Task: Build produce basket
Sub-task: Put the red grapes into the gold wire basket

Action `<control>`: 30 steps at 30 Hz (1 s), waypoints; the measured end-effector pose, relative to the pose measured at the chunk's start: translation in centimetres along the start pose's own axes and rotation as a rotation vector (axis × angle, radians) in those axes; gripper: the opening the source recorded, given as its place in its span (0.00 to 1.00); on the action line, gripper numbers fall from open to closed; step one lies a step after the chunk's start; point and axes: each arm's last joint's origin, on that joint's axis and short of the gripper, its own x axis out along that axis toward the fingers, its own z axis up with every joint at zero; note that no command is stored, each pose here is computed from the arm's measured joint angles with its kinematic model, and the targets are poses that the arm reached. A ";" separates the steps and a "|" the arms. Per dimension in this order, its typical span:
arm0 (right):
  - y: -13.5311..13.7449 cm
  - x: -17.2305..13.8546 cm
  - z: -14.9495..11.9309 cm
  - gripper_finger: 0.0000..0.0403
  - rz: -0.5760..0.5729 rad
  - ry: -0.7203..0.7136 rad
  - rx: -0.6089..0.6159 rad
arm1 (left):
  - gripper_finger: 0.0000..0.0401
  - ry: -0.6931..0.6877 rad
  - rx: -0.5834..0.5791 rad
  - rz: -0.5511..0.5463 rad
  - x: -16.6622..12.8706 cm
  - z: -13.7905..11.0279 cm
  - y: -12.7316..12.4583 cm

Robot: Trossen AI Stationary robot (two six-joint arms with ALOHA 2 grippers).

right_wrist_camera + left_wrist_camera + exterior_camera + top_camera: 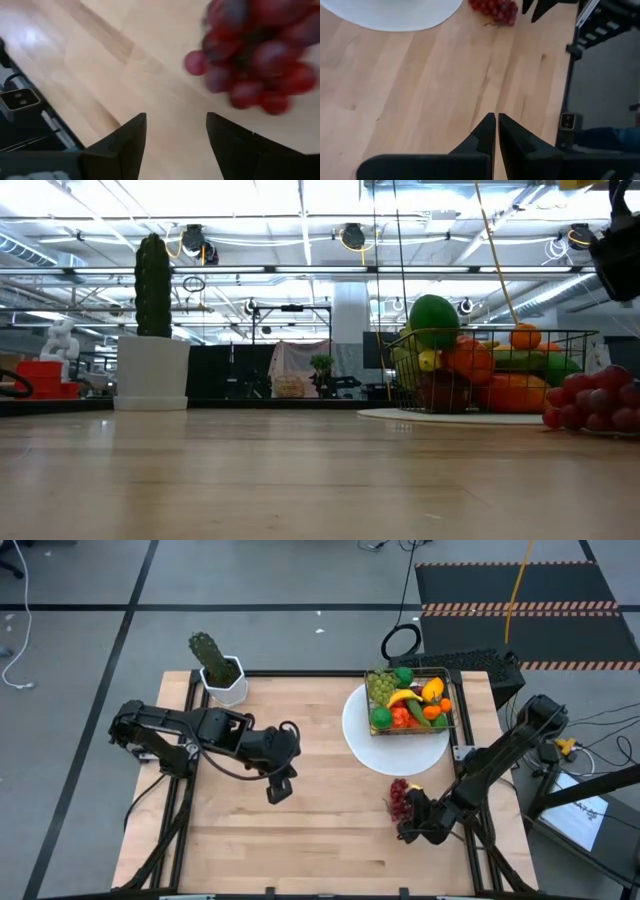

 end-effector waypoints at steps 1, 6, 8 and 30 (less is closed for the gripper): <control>-0.2 -0.4 0.2 0.50 -0.010 -0.004 0.000 | 0.05 -0.010 -0.009 -0.007 0.0 0.1 -0.1; -1.4 -1.9 0.7 0.50 -0.097 -0.051 -0.146 | 0.05 -0.062 -0.030 -0.048 0.0 0.5 -0.6; -1.6 -2.1 0.5 0.50 -0.112 -0.066 -0.221 | 0.05 -0.073 -0.040 -0.060 -0.1 0.5 -0.8; -2.6 -0.4 -4.6 0.50 -0.037 -0.301 -0.668 | 0.05 -0.064 -0.090 -0.069 -0.1 -0.8 -2.6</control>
